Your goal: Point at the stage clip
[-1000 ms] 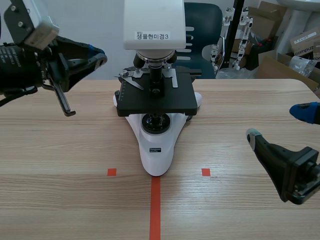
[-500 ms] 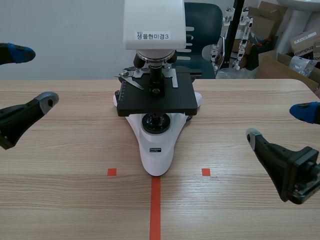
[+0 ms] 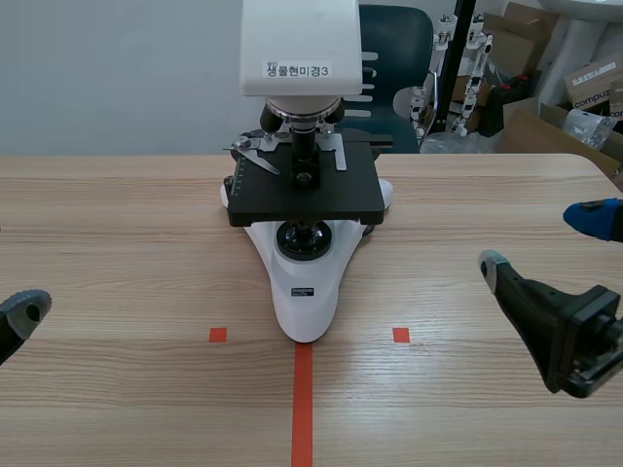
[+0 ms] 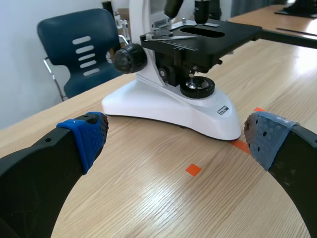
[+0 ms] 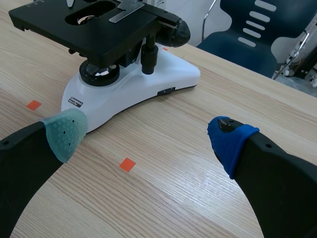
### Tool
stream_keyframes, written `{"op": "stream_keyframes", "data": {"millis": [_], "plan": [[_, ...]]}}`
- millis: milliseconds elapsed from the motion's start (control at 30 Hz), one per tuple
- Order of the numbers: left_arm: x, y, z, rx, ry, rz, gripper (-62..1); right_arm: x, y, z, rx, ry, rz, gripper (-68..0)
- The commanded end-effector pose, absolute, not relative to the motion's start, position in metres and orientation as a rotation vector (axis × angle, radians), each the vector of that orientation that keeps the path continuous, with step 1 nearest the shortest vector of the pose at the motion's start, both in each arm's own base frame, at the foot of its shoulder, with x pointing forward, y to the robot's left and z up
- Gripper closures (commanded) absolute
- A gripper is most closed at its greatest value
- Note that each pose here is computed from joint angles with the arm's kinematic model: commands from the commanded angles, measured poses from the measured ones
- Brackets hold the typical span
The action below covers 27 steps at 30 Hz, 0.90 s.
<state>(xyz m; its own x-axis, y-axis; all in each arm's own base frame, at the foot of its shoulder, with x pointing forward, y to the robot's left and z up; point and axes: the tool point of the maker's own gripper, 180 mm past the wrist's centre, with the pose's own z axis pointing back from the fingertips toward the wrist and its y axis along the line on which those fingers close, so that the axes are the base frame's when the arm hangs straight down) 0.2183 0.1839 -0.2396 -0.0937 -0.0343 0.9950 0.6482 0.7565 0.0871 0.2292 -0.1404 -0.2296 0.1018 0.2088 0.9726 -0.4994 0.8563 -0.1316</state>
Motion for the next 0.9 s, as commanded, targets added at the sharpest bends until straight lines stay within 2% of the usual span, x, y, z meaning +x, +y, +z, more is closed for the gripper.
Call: {"op": "stream_keyframes", "data": {"millis": [0, 100, 233, 467, 633, 767, 867], "plan": [[0.221, 0.182, -0.231, -0.509, -1.645, -0.544, -58.2, 0.233, -0.139, -0.222, 0.262, -1.401, 0.539, -54.0], [0.217, 0.183, -0.233, -0.483, -1.682, -0.483, -58.2, 0.233, -0.139, -0.222, 0.262, -1.401, 0.54, -54.0], [0.201, 0.164, -0.246, -0.466, -1.673, -0.583, -58.1, 0.233, -0.139, -0.222, 0.262, -1.401, 0.539, -54.0], [0.202, 0.149, -0.264, -0.388, -1.615, -0.604, -58.1, 0.233, -0.139, -0.222, 0.262, -1.401, 0.539, -54.0], [0.209, 0.141, -0.235, -0.385, -1.665, -0.602, -58.1, 0.233, -0.139, -0.222, 0.262, -1.401, 0.539, -54.0], [0.217, 0.134, -0.221, -0.327, -1.67, -0.644, -58.1, 0.233, -0.139, -0.221, 0.262, -1.402, 0.539, -54.0], [0.219, 0.126, -0.212, -0.344, -1.681, -0.637, -58.1, 0.233, -0.139, -0.222, 0.262, -1.401, 0.539, -54.0]]}}
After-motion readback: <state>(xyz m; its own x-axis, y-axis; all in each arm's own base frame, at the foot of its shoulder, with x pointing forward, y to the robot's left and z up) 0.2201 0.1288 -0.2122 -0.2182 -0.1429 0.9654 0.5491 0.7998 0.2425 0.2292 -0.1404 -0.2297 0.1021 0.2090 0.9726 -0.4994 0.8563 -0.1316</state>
